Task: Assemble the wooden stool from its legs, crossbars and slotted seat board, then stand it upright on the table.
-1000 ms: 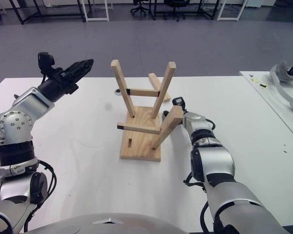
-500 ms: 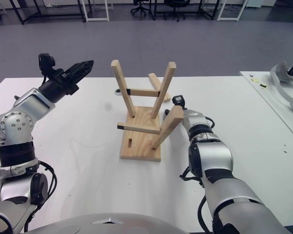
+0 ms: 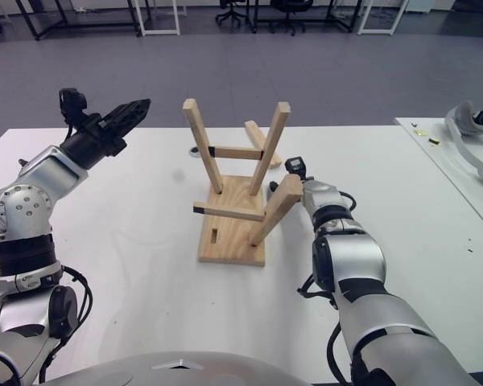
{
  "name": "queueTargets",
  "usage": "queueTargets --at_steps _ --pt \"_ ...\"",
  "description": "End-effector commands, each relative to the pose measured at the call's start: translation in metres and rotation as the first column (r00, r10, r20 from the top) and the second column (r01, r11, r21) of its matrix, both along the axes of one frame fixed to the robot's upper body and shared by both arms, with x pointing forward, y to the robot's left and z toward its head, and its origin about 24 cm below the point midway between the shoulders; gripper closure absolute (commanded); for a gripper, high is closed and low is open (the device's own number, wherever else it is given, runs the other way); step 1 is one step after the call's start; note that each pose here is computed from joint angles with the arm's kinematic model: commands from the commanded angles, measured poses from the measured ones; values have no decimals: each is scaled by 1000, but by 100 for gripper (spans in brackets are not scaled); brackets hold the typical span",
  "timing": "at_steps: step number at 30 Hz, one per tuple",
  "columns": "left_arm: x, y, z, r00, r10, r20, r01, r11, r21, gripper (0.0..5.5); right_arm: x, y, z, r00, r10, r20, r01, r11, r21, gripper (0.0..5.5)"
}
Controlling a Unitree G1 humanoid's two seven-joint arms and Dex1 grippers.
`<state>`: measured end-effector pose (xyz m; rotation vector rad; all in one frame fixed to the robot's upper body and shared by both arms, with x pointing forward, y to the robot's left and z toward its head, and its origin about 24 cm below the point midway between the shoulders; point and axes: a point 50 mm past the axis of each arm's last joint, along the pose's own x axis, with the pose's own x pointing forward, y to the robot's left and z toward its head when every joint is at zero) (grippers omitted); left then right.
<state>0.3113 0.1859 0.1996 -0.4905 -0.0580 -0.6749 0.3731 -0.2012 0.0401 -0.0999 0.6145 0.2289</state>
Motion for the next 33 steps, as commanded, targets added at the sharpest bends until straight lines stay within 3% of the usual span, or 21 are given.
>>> queueTargets --at_steps 1,10,14,21,25,28,33 --pt "-3 17 4 996 87 13 -87 996 -11 269 0 -5 1 1000 -30 1 30 999 -14 130" --pt "-4 21 4 994 107 16 -106 994 -9 269 -4 -14 -3 1000 -28 -9 28 999 -19 130" --pt "-2 22 5 993 120 21 -120 993 -4 269 -4 -19 -1 999 -51 3 51 999 -18 68" --pt "-2 22 1 990 136 24 -136 991 6 269 -3 -22 2 999 -28 44 30 998 -60 68" --pt "-1 28 -2 982 189 14 -189 980 54 269 1 -20 9 997 6 79 -3 999 -35 68" --pt "1 36 -8 956 289 51 -293 937 193 269 2 -16 10 997 15 82 -14 1000 -15 68" --pt "4 39 -8 967 249 59 -256 938 232 269 2 -12 10 997 20 75 -20 1000 4 68"
